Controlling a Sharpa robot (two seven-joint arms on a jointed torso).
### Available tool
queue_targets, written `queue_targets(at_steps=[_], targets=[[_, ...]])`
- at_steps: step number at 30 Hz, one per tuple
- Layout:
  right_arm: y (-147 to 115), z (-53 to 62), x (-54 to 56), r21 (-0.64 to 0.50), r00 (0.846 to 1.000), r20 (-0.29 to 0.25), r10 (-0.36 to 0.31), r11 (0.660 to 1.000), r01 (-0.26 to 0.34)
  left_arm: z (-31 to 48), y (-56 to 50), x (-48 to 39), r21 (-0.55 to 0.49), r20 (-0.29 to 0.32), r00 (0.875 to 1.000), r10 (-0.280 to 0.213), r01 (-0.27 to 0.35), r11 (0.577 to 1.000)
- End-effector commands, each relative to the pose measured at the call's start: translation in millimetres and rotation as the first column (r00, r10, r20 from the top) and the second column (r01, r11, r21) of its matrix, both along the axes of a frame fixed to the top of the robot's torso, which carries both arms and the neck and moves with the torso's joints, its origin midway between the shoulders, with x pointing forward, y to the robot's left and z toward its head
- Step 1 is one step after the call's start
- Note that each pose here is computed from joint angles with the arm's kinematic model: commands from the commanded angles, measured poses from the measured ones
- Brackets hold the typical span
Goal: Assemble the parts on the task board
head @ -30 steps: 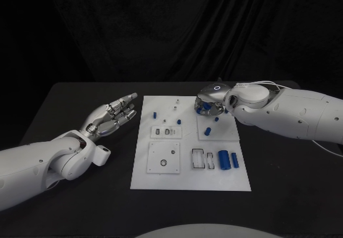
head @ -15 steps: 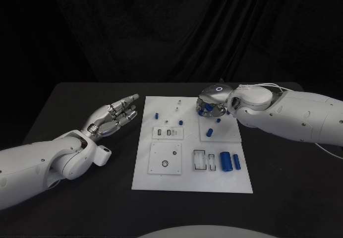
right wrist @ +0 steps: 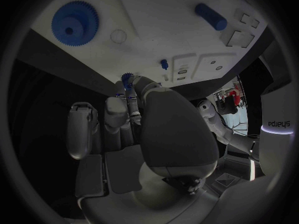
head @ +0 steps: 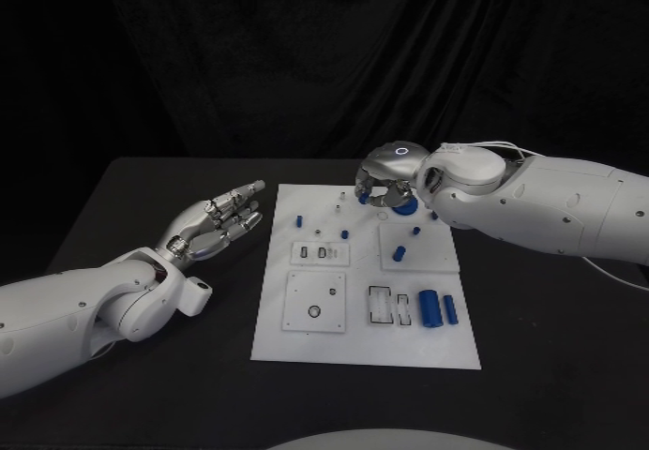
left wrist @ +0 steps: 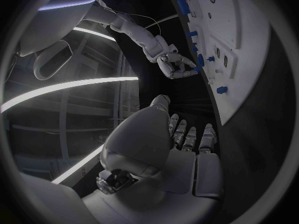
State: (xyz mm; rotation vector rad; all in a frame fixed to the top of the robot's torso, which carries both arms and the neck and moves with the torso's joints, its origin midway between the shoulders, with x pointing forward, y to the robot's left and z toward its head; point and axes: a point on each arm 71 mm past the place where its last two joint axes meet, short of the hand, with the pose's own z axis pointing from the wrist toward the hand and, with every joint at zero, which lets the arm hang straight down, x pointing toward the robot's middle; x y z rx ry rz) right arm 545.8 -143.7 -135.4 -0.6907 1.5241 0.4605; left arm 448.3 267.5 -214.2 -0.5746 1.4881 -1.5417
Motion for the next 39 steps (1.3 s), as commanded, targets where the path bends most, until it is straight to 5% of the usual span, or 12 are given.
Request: queue_targets(at_steps=[1, 18, 39], targets=[[3.4, 4.8, 5.6, 0.042, 0.999, 0.016, -0.03, 0.999, 0.029, 10.6, -2.7, -3.6, -0.066, 0.123, 0.992, -0.039, 0.047, 0.997], [25.6, 6.5, 28.1, 0.053, 0.997, 0.052, -0.054, 0.997, 0.051, 10.3, -5.1, -3.3, -0.067, 0.122, 0.992, -0.042, 0.05, 0.997], [25.9, -2.2, 29.2, 0.037, 0.998, 0.025, -0.065, 0.997, 0.064, 10.1, -5.8, -3.1, -0.066, 0.119, 0.992, -0.044, 0.052, 0.996]])
